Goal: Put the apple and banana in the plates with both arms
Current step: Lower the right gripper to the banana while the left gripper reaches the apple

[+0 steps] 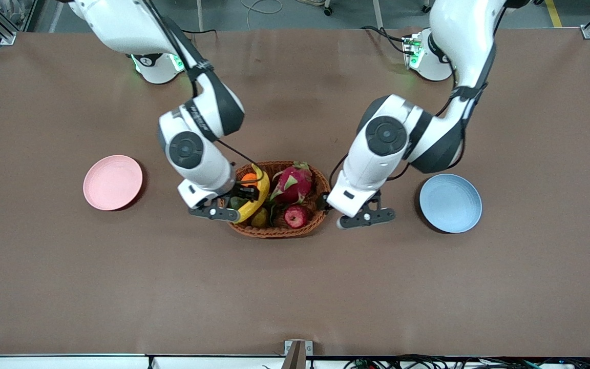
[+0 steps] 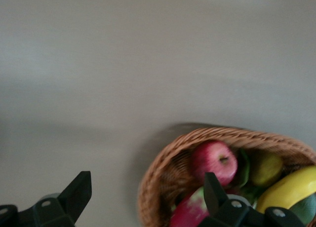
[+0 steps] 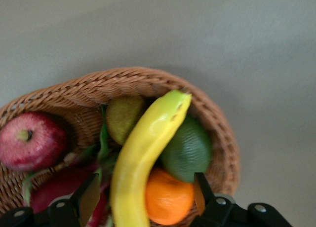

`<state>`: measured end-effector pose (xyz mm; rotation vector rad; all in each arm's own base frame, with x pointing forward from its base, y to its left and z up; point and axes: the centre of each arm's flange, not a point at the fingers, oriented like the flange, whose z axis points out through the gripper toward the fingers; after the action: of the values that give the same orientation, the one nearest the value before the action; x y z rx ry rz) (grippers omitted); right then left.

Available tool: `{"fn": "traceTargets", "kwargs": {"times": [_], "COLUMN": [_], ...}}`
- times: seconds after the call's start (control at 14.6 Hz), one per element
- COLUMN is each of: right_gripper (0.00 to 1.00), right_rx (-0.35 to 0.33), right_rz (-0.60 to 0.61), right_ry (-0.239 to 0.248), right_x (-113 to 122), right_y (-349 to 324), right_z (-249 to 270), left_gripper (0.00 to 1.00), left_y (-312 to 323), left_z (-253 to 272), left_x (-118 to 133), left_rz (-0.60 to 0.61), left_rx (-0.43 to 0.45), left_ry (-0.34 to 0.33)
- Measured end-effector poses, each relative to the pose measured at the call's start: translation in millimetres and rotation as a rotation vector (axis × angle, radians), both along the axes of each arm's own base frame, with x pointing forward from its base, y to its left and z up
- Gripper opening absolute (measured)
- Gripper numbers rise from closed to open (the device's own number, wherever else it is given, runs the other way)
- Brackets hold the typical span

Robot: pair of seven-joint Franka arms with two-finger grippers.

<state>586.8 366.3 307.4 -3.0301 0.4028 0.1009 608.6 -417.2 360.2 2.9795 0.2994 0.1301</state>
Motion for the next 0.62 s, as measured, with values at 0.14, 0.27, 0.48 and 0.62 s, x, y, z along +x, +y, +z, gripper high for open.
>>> {"fn": "traceTargets", "kwargs": {"times": [0.14, 0.27, 0.48, 0.62], "right_gripper": [0.79, 0.73, 0.67, 0.67], "right_rx": [-0.011, -0.016, -0.007, -0.001], "right_rz": [-0.083, -0.123, -0.151, -0.159], "right_ry": [0.018, 0.034, 0.062, 0.069], "right_x": [6, 10, 8, 7], "right_y": [5, 3, 5, 8], "right_z": [-17, -29, -40, -44], "left_gripper": [1.0, 1.0, 1.0, 1.0], "left_y": [-17, -29, -43, -53], "left_z": [-25, -44, -64, -77], "left_x": [-1, -4, -10, -17], "left_rz": [0.034, 0.057, 0.103, 0.12], "left_rx": [-0.028, -0.041, -0.06, -0.074], "left_ry": [-0.016, -0.016, -0.005, 0.005]}}
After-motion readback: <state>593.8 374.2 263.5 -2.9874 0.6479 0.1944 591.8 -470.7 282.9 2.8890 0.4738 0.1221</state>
